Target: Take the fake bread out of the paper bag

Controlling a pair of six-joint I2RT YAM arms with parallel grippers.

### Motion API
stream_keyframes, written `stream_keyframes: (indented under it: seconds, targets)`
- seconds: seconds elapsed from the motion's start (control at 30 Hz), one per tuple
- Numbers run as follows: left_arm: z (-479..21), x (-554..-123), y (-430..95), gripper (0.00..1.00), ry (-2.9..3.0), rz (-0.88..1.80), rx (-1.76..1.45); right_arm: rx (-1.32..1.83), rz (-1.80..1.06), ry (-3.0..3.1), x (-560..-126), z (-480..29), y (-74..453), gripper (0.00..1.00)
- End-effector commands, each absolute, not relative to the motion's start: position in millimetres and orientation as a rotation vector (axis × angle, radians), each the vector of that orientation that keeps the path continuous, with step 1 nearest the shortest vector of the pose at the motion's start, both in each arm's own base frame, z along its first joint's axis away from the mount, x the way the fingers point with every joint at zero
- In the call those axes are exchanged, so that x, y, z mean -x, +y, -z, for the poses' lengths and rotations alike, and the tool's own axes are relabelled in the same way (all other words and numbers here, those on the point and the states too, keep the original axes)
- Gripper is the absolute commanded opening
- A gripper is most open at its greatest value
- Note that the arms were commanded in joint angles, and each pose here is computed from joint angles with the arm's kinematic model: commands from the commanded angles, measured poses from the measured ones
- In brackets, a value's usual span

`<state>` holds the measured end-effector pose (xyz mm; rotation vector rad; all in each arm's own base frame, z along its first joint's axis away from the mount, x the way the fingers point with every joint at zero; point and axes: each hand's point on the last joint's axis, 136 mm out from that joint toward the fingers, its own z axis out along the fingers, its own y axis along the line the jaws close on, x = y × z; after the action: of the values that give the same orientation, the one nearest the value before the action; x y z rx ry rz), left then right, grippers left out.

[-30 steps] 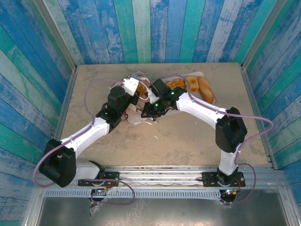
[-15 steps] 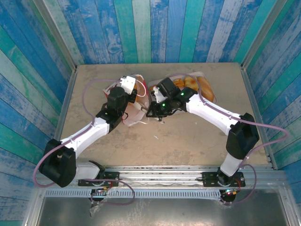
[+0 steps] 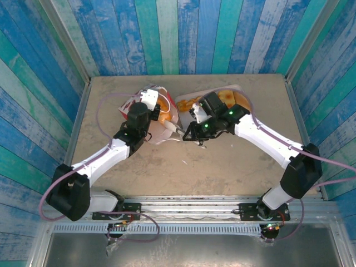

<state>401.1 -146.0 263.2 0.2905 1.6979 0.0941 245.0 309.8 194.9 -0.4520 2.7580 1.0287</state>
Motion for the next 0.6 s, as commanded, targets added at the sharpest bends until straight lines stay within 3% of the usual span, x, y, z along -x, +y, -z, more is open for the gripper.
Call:
stream_keyframes:
  seconds: [0.0,0.57]
  targets:
    - [-264,-412,-142,0.00,1.703,-0.125,-0.225,0.518,-1.092,2.757,-228,-201,304,0.01]
    - [-256,-422,-140,0.00,1.744,-0.136,-0.176,0.386,-1.045,2.647,-227,-209,270,0.01]
